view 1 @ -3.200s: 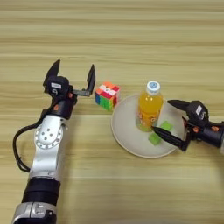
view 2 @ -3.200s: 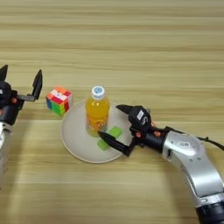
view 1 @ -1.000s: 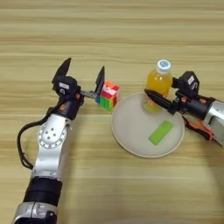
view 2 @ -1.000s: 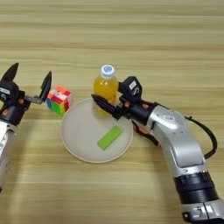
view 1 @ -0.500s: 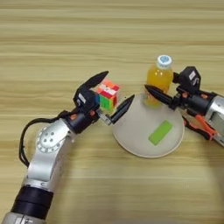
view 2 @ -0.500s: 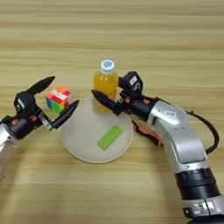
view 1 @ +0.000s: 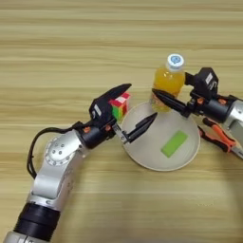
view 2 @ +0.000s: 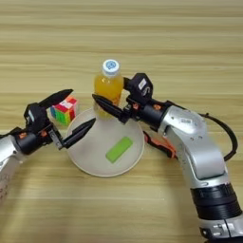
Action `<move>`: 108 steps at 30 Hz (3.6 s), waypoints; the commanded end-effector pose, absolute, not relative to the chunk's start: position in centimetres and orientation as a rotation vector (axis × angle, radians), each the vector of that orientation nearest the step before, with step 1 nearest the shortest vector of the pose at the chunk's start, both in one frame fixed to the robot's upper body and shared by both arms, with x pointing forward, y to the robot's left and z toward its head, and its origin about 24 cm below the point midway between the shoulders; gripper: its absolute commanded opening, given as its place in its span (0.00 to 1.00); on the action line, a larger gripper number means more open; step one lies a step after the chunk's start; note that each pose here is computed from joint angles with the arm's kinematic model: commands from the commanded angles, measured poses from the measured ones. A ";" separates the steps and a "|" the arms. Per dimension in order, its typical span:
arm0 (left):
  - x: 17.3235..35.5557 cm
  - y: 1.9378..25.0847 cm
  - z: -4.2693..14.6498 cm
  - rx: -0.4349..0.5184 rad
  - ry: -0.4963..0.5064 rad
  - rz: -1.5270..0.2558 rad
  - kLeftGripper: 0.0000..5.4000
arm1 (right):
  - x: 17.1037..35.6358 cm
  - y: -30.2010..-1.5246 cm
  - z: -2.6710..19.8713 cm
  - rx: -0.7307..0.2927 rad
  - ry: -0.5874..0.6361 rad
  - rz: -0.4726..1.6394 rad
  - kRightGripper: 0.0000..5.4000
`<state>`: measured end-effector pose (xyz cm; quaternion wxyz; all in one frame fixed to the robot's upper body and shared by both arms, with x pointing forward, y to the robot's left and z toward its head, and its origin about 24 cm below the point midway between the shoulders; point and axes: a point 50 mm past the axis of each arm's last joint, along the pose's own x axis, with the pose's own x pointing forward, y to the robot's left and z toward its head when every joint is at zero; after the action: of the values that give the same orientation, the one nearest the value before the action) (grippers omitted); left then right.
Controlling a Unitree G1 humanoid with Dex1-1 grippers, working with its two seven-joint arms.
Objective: Move the objects on the table
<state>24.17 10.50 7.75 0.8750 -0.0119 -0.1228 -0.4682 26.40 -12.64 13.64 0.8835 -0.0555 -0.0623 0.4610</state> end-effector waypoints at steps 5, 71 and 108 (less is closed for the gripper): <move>24.2 9.9 7.7 -0.002 -0.245 -1.007 1.00 | 25.1 -11.5 14.7 -0.116 -0.169 1.030 0.62; 24.1 9.2 7.5 0.021 -0.248 -1.032 0.63 | 23.6 -8.6 13.4 -0.187 -0.123 1.155 0.81; 24.5 12.6 6.7 0.015 -0.216 -0.808 0.63 | 27.2 -18.4 16.3 -0.027 -0.326 0.666 1.00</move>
<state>24.43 11.46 6.38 0.9014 0.0044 -0.0942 -0.4225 26.43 -18.04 16.96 0.9196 -0.0003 -0.1664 0.3559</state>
